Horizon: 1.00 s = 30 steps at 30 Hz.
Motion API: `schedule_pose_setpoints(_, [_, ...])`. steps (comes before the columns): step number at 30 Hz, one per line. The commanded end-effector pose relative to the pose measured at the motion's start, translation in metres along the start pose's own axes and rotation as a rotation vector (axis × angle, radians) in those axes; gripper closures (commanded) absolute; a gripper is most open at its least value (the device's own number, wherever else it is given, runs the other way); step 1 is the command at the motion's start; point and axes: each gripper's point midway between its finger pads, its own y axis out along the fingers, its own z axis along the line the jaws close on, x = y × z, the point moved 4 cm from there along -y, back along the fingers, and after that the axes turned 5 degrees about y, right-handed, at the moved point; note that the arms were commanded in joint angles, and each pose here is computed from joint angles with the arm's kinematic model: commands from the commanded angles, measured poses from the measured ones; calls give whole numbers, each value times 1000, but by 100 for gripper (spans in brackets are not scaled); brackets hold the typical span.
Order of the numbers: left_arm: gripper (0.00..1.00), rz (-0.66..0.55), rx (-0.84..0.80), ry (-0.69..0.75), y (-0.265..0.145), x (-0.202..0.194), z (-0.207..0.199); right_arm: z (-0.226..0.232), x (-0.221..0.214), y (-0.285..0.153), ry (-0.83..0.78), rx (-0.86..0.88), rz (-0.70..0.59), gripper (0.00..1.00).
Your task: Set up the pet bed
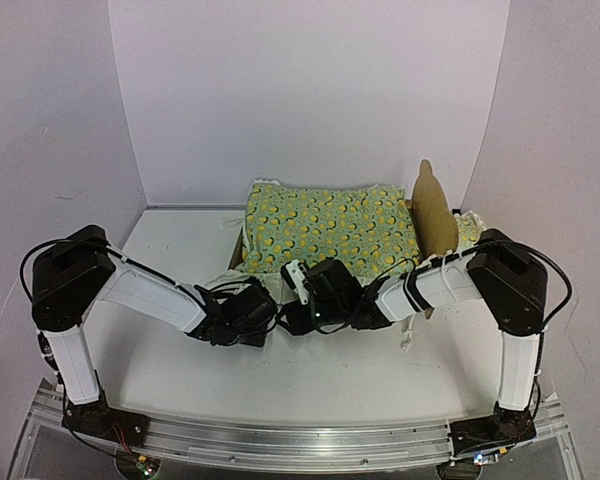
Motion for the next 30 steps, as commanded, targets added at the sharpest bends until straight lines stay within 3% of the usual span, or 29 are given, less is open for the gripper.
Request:
schedule_pose_setpoints(1, [85, 85, 152, 90, 11, -22, 16, 16, 30, -13, -41, 42, -125, 58])
schedule_pose_setpoints(3, [99, 77, 156, 88, 4, -18, 19, 18, 28, -5, -70, 71, -125, 57])
schedule_pose_setpoints(5, [100, 30, 129, 85, -14, -2, 19, 30, 34, 3, -138, 139, -141, 54])
schedule_pose_setpoints(11, [100, -152, 8, 8, -81, 61, 29, 52, 30, 15, -551, 246, -177, 43])
schedule_pose_setpoints(16, [100, -209, -12, -34, -99, 76, 48, 56, 32, 23, -689, 267, -165, 39])
schedule_pose_setpoints(30, [100, -317, -41, -75, -113, 103, 66, 50, 51, 89, -670, 180, -85, 32])
